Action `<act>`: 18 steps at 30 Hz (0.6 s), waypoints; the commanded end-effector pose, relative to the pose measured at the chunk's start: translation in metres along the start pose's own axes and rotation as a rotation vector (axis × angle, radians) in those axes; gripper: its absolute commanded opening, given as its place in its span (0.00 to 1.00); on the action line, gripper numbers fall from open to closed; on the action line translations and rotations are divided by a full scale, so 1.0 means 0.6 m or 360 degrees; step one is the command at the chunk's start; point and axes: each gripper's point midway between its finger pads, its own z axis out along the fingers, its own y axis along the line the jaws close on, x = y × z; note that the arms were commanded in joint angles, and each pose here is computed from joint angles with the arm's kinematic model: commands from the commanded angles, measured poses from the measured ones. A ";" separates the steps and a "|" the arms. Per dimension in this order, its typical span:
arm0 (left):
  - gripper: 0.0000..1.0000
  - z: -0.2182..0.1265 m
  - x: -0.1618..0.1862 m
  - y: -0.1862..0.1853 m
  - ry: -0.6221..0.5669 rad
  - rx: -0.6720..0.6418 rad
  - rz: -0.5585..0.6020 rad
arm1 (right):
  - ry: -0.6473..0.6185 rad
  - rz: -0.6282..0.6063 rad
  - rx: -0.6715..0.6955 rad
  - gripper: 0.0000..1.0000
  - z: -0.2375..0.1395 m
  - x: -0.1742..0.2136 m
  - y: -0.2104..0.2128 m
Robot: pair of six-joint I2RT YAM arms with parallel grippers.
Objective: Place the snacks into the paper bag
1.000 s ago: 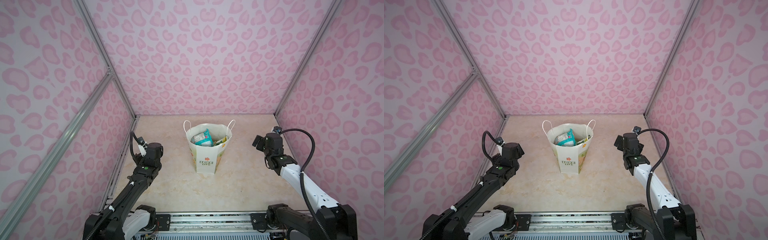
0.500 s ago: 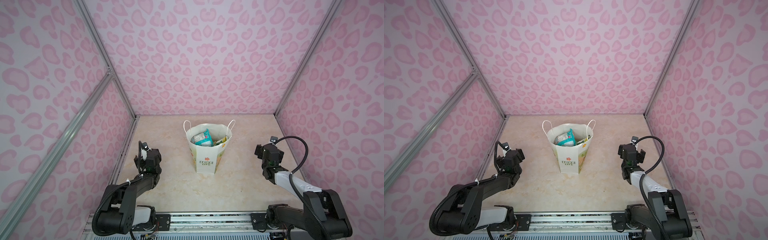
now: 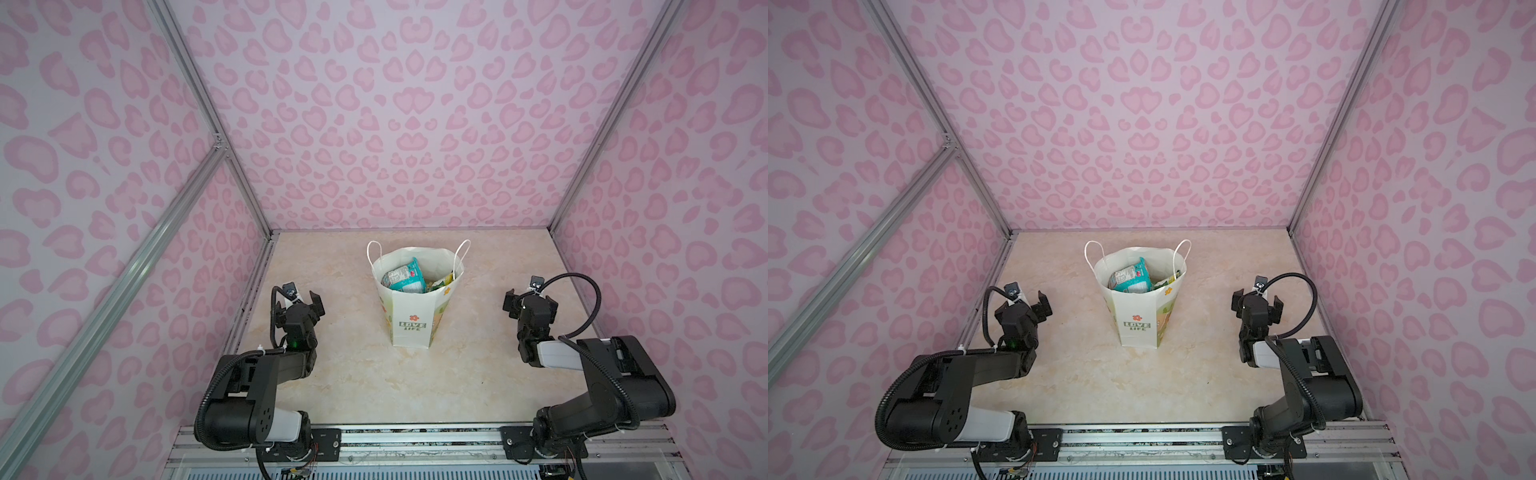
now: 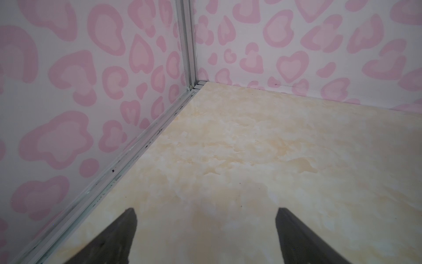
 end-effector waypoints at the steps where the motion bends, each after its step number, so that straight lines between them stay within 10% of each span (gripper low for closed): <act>1: 0.97 0.006 -0.021 -0.018 -0.0053 0.0121 -0.0035 | -0.0122 0.0008 -0.0106 0.99 -0.003 -0.010 0.015; 18: 0.97 0.007 -0.019 -0.016 -0.0055 0.0143 -0.0048 | -0.0100 0.0031 -0.0245 0.99 0.001 -0.008 0.025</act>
